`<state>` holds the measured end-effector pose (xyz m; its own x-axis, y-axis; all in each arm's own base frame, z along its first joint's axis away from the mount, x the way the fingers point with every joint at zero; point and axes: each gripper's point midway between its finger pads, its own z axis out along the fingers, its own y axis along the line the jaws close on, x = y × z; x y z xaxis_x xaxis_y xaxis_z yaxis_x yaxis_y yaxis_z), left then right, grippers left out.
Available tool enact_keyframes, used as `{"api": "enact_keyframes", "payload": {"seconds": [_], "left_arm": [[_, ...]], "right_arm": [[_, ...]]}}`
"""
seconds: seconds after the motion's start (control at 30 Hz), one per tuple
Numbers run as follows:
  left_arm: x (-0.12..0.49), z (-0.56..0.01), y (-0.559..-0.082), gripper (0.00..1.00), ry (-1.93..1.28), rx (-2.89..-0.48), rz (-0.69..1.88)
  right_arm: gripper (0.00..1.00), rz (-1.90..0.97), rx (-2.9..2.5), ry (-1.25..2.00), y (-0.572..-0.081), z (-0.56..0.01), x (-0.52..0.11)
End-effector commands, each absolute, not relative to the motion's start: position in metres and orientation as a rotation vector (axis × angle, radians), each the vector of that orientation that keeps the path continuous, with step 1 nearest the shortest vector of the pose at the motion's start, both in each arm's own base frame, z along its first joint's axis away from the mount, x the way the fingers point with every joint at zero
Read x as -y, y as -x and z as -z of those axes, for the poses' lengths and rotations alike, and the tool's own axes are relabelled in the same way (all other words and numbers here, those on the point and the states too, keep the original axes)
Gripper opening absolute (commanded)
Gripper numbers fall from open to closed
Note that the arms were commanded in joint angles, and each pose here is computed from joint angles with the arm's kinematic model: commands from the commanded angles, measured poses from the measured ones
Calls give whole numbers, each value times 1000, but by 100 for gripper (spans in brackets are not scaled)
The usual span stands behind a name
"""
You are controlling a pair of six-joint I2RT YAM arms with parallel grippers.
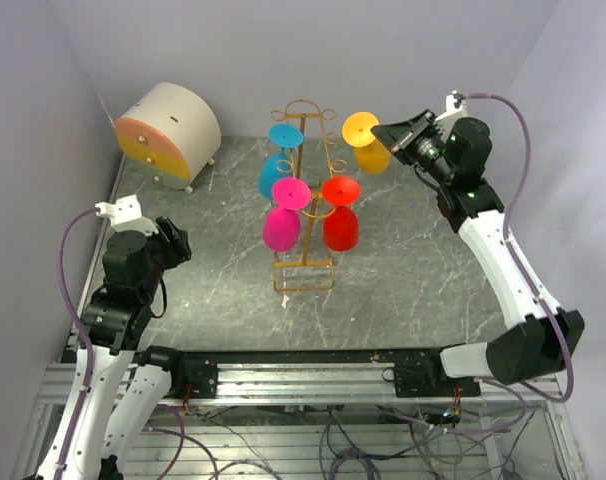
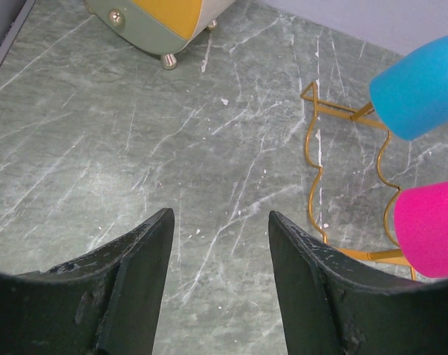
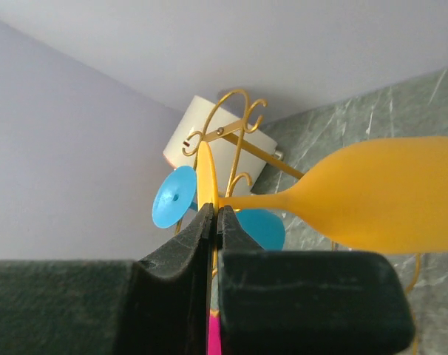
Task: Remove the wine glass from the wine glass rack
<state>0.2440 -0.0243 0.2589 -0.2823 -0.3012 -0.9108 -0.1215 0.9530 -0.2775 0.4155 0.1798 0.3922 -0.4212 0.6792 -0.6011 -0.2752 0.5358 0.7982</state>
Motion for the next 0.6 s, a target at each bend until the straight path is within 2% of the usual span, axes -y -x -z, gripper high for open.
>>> {"api": "enact_keyframes", "payload": {"seconds": [0.0, 0.23, 0.4, 0.57], "left_arm": [[28, -270, -244, 66, 302, -1817, 211], [55, -292, -239, 78, 241, -1783, 394], [101, -326, -222, 88, 165, -1754, 722], [133, -365, -198, 92, 168, -1711, 1026]], "right_arm": [[0, -917, -1544, -174, -387, -433, -157], [0, -817, -1459, 174, -323, -463, -165], [0, -837, -1419, 413, -267, -473, -184], [0, -894, -1358, 597, -214, -479, -193]]}}
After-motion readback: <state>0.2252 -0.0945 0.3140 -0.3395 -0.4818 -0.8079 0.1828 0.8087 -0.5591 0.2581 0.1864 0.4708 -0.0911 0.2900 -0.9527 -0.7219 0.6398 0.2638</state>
